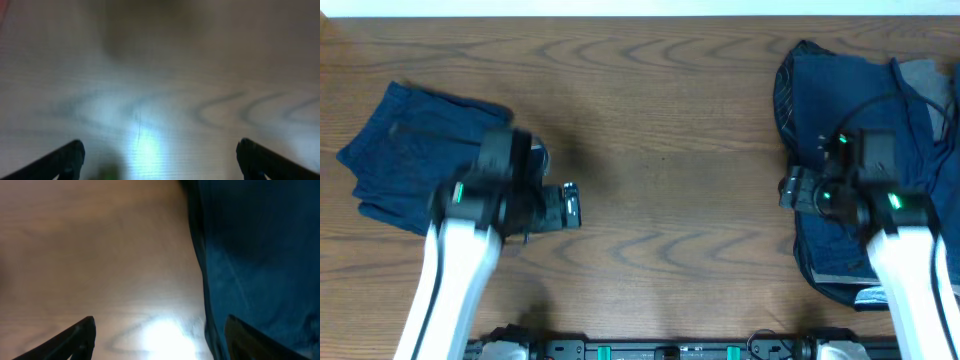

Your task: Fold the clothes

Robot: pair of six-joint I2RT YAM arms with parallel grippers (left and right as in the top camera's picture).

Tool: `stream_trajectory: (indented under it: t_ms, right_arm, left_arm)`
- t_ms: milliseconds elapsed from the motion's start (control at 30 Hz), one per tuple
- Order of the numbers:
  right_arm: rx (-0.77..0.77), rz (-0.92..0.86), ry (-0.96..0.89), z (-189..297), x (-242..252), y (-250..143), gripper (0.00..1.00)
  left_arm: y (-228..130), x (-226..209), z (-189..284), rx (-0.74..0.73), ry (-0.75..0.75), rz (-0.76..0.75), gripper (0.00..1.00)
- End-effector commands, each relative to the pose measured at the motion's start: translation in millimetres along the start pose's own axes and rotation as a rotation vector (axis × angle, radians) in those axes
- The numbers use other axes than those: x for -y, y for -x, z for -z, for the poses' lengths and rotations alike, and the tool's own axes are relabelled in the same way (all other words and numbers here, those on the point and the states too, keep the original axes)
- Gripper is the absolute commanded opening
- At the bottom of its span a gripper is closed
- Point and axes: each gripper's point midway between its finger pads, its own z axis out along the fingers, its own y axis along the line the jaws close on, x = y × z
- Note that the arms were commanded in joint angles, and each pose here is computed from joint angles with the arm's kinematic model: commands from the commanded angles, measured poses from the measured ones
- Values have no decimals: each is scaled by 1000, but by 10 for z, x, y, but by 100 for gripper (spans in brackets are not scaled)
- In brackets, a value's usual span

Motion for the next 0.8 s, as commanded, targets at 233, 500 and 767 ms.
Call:
stream_trajectory:
  t_ms: [233, 500, 767]
  right_arm:
    - [362, 72, 87, 459, -35, -153, 99]
    - [276, 68, 67, 363, 55, -433, 99]
    - [185, 62, 39, 309, 131, -646, 99]
  left_arm:
    - [-93, -249, 784, 626, 33, 14, 98]
    - [-163, -258, 977, 712, -2, 18, 98]
    - [-168, -261, 971, 708, -1, 18, 98]
